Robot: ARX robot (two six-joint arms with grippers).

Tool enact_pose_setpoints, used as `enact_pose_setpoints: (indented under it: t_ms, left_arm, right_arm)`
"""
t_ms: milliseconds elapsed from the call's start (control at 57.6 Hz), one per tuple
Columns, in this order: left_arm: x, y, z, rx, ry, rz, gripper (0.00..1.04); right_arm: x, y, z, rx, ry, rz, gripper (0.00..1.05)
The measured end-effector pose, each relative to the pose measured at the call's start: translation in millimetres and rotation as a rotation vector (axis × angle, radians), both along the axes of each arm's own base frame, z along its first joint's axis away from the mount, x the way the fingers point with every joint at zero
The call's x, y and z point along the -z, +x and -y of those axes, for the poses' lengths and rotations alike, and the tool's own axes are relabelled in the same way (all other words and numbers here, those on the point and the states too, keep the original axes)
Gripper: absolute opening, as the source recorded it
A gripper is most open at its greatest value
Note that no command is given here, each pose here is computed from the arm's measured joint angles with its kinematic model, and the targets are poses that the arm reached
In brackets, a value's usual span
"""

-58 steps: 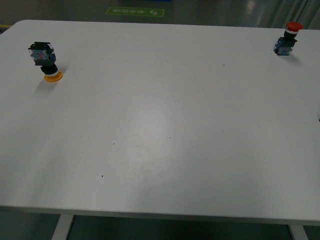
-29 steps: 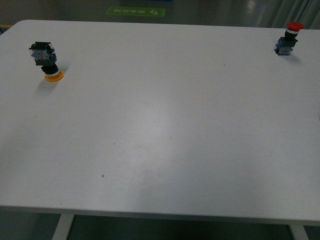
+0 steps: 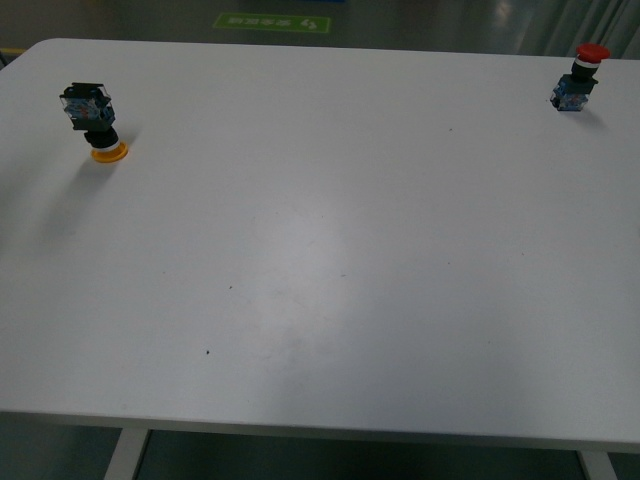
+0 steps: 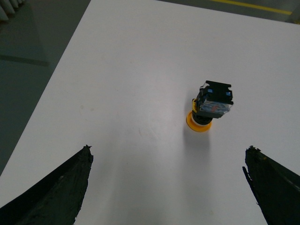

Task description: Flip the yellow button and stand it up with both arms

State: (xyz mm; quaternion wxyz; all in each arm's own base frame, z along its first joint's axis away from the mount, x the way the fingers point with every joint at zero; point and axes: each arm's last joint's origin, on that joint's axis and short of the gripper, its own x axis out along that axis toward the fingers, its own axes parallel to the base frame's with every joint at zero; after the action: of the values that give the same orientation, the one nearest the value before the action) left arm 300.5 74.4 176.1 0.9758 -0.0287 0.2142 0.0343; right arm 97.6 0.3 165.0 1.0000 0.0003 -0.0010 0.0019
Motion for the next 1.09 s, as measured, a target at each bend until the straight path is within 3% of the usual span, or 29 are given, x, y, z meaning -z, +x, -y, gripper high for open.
enact_pose_setpoints:
  t_ms: [312, 1093]
  left_arm:
    - [26.7, 55.0, 10.7, 0.064, -0.006, -0.059, 0.98]
    - [28.4, 115.8, 42.1, 0.116, 0.027, -0.081, 0.98]
  right_arm:
    - [0.0, 0.0, 0.0, 0.0, 0.0, 0.0, 0.97]
    - [0.0, 0.0, 0.0, 0.0, 0.0, 0.0, 0.97]
